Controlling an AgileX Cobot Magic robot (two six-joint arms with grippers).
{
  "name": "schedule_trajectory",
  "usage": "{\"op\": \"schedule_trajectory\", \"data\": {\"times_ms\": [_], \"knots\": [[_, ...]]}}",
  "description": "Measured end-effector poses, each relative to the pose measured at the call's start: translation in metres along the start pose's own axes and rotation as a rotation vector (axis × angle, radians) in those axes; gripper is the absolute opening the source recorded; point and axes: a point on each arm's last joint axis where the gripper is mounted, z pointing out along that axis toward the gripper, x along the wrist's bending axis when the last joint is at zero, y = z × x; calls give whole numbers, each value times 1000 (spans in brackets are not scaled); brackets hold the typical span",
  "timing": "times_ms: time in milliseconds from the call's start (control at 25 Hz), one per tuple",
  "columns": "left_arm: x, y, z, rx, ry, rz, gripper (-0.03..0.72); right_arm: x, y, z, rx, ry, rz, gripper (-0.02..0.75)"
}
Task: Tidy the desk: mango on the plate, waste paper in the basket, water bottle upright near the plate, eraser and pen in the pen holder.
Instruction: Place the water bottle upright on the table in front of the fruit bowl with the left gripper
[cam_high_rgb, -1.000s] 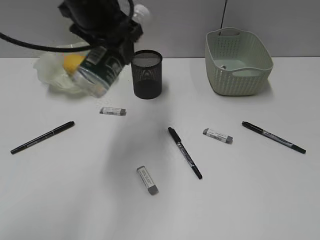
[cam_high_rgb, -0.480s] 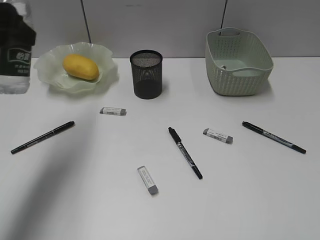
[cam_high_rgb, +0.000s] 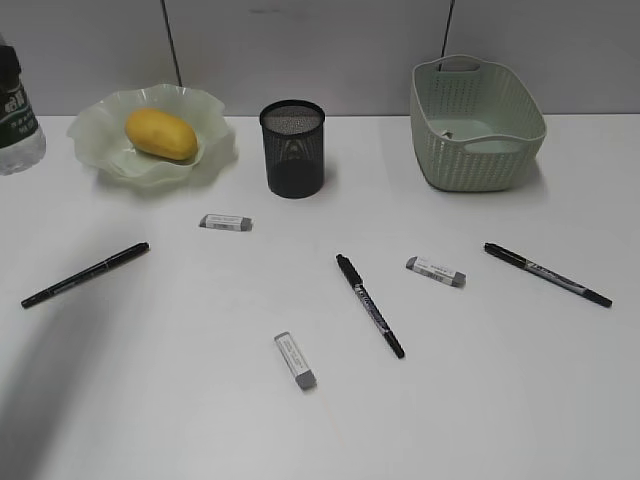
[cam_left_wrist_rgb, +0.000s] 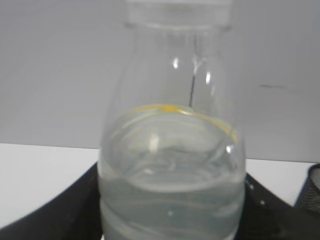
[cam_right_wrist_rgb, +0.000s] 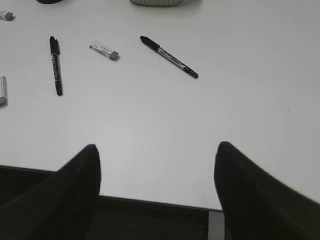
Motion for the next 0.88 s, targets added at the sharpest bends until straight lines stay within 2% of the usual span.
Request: {"op": "schedule_trajectory", "data": {"times_ms": [160,440,560,680,880], "knots": [[15,-19,19,-33,67,-22,490,0,0,0,0,0,0,559],[24,-67,50,-80,92,3,490,0,1,0,-11,0,0,559],[28,-92,58,-63,101,9,490,0,1,0,-12,0,0,559],[31,-117,64,13,111,-2,490,0,1,0,-13,0,0,559],[33,-136,77,59,117,-6,490,0,1,0,-14,0,0,559]]}}
